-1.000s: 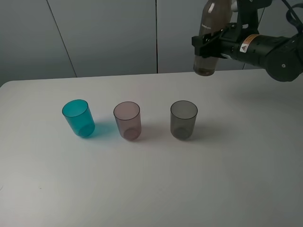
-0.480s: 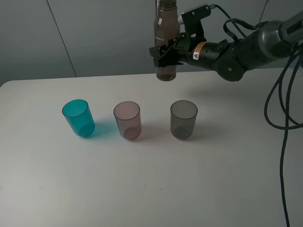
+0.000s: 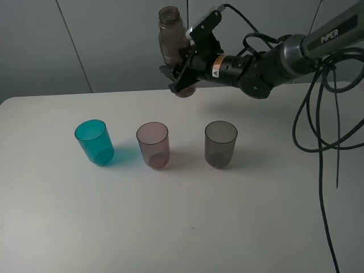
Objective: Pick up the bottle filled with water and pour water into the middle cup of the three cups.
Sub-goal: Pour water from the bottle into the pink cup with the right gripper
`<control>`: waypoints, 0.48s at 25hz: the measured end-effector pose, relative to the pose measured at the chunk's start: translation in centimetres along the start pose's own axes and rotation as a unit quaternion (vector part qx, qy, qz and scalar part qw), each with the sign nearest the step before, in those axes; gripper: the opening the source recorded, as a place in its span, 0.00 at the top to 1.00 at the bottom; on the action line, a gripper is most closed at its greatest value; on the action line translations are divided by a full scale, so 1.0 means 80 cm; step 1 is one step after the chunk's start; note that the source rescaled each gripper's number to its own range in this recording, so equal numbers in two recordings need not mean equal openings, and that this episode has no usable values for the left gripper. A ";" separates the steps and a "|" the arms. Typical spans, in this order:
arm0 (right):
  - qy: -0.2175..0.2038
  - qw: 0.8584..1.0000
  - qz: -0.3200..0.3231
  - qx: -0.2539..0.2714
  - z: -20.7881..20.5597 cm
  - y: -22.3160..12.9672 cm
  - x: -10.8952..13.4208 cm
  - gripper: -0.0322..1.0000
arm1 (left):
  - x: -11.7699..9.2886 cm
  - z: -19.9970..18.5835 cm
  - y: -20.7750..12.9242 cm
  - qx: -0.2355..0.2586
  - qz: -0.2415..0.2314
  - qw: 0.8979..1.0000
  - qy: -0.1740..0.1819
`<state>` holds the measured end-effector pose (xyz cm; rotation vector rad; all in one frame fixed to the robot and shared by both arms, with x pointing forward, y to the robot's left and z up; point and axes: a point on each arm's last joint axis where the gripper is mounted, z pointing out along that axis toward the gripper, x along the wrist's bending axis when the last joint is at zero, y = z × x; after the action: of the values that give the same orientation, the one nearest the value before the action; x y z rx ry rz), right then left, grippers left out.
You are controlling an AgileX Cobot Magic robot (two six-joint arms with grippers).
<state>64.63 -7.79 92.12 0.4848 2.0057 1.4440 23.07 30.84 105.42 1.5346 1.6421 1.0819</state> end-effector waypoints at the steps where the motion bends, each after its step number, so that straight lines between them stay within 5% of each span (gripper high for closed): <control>1: 0.005 1.000 -0.016 0.001 0.000 0.000 0.001 0.95 | 0.000 0.000 0.000 0.000 0.000 1.000 0.000; 12: 0.032 0.985 -0.169 0.002 -0.004 -0.007 -0.002 0.95 | 0.000 0.000 0.000 0.000 0.000 1.000 0.000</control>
<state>64.55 -8.30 91.74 0.0923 2.0237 1.2571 23.07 30.84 105.42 1.5346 1.6421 1.0819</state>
